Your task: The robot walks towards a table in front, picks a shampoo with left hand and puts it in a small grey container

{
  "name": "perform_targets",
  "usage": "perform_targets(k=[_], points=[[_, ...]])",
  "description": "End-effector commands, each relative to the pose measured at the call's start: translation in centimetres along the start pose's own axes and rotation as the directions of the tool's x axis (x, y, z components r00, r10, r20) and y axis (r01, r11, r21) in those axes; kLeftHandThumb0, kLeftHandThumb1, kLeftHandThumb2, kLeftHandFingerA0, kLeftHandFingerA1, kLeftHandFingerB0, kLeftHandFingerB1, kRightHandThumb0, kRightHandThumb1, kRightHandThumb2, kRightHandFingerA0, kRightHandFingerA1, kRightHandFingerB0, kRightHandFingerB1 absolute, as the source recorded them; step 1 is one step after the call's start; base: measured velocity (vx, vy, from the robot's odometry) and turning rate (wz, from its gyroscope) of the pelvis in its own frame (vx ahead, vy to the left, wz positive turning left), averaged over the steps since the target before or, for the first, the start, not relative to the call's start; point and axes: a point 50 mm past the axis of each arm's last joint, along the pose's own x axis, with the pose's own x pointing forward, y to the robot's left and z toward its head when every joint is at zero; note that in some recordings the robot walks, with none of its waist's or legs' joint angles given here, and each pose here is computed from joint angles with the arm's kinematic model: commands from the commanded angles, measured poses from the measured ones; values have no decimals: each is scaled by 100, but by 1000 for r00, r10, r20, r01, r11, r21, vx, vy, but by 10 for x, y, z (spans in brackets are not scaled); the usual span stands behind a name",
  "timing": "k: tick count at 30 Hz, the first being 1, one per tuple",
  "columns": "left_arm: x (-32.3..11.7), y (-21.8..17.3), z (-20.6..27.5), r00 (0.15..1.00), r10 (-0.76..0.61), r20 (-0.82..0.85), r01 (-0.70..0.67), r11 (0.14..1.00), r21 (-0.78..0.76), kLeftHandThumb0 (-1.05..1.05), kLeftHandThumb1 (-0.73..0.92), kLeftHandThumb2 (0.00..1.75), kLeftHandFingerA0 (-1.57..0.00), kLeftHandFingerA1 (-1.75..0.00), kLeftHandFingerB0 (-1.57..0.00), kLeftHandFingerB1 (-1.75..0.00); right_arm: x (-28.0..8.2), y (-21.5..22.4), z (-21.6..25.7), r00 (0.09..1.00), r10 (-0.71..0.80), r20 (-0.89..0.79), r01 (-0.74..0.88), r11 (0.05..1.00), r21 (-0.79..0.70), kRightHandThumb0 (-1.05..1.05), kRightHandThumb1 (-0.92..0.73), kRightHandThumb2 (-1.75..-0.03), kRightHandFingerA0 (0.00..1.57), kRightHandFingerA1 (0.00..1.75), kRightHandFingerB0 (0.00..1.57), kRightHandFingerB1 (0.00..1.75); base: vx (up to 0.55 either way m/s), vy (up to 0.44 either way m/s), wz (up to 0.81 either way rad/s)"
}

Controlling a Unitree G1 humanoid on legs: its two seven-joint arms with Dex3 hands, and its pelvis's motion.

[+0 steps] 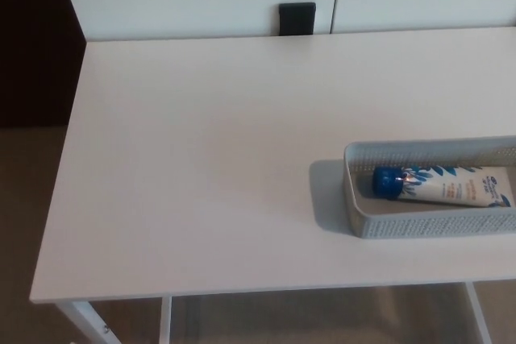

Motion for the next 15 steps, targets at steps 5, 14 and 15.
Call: perform_targets(k=[5,14,15], points=[[80,48,-2,914,350,-206,-345,937,58,-23,56,57,-85,-72,-21,-29,-3,-25,0,996,-89,-8,90,994,57,-31,-65,-59,78,56,59,45,0,0,0],[119,51,37,849,521,-86,-482,697,-531,-17,54,56,-86,-115,-32,-34,0,-30,14,994,-110,25,108,992,60,-32,-64,-59,77,55,57,45,0,0,0],[121,45,35,851,519,-83,-476,693,-541,-17,54,56,-82,-116,-31,-33,0,-29,13,994,-107,23,106,993,55,-31,-64,-59,77,56,57,45,0,0,0]])
